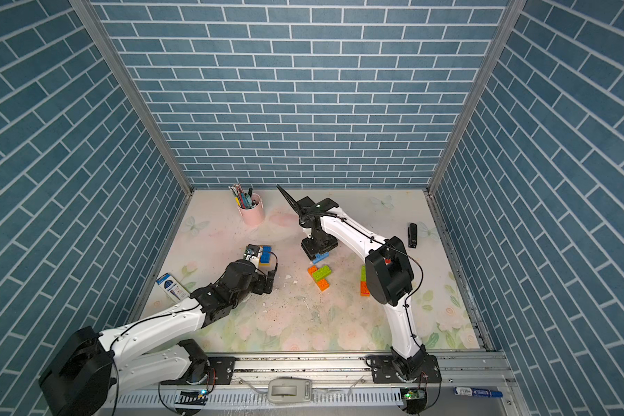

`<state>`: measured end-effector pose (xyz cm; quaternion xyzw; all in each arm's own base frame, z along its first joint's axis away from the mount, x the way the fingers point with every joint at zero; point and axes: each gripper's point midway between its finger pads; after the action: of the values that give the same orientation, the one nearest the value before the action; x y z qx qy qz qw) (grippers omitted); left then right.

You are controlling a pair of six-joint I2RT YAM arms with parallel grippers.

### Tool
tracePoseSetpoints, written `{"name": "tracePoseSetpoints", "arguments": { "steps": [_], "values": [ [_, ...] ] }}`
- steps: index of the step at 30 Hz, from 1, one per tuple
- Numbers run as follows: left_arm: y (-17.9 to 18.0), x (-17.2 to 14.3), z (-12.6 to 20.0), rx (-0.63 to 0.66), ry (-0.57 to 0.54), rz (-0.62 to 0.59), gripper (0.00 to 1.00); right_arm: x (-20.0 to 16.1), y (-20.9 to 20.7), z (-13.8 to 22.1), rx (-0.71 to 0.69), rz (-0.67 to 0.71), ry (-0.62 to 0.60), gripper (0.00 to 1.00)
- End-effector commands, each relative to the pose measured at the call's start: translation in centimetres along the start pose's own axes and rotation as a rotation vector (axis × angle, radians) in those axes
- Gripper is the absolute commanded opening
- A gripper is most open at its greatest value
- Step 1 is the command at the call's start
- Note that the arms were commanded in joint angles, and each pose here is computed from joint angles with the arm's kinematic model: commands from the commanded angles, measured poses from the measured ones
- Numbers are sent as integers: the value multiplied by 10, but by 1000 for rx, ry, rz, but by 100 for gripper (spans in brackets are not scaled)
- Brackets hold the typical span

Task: Assemble a rectangle with lego
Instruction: Assemble the lego brick with the lego brick.

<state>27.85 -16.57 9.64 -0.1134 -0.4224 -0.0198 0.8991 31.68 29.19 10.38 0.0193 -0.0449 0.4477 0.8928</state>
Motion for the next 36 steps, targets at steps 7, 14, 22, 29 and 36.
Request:
{"name": "tracePoseSetpoints", "arguments": {
  "steps": [7,14,22,29,36],
  "values": [
    [-44,-21,-16,-24,90,-327,98,-8,11,-16,69,93,71,18],
    [-55,-27,-18,-78,92,-327,99,-11,15,-26,95,107,96,16],
    [-51,-23,-13,-77,53,-312,99,-13,14,-36,98,127,124,14],
    [-47,-22,-12,-59,43,-308,99,-10,15,-39,98,128,126,13],
    [-47,-23,-12,-61,41,-307,99,-7,14,-41,97,109,124,11]
  ]
}}
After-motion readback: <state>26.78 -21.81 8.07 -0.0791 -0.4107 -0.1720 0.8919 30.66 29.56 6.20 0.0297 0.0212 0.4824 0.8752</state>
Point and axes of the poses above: each gripper's point midway between its finger pads, its own z axis back along the fingers, its own y axis along the line the jaws close on, x = y × z, and after that the axes turned 15 degrees about z, right-handed
